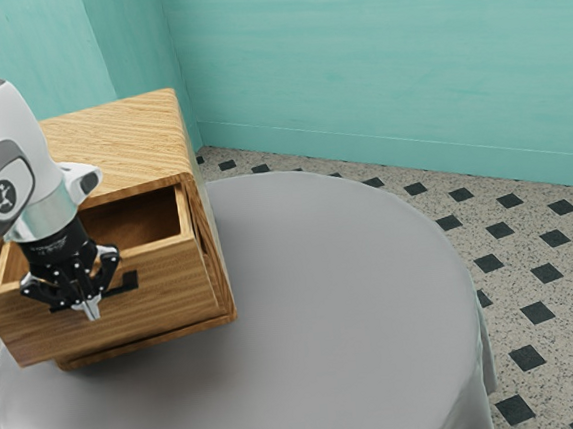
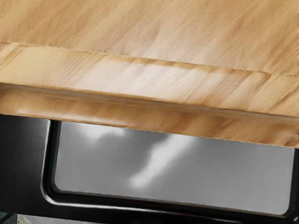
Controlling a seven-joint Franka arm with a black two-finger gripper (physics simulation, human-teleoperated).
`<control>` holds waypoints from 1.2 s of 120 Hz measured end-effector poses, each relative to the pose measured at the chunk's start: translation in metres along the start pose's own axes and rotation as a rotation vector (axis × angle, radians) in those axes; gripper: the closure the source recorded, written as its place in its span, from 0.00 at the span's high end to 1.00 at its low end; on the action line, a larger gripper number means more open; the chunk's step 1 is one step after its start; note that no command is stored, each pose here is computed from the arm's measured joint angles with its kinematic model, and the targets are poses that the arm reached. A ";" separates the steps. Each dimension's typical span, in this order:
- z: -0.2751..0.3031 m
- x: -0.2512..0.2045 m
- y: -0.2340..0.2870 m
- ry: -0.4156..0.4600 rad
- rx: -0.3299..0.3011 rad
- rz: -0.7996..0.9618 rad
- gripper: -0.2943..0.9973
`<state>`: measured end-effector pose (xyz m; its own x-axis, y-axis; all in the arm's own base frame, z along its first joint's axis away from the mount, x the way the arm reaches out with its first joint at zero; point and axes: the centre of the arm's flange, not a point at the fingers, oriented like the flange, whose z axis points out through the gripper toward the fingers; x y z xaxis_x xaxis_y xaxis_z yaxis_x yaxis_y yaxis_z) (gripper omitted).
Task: Push the drawer handle with one arm to close the drawer
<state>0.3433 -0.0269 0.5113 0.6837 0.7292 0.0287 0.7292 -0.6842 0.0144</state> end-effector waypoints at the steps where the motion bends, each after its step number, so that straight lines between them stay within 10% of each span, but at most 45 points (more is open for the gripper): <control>1: 0.000 0.001 0.000 -0.001 0.000 0.001 0.16; 144: 0.009 0.068 0.016 -0.022 0.027 0.089 0.16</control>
<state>0.4020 0.0116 0.5041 0.7460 0.6659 0.0066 0.6659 -0.7459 -0.0138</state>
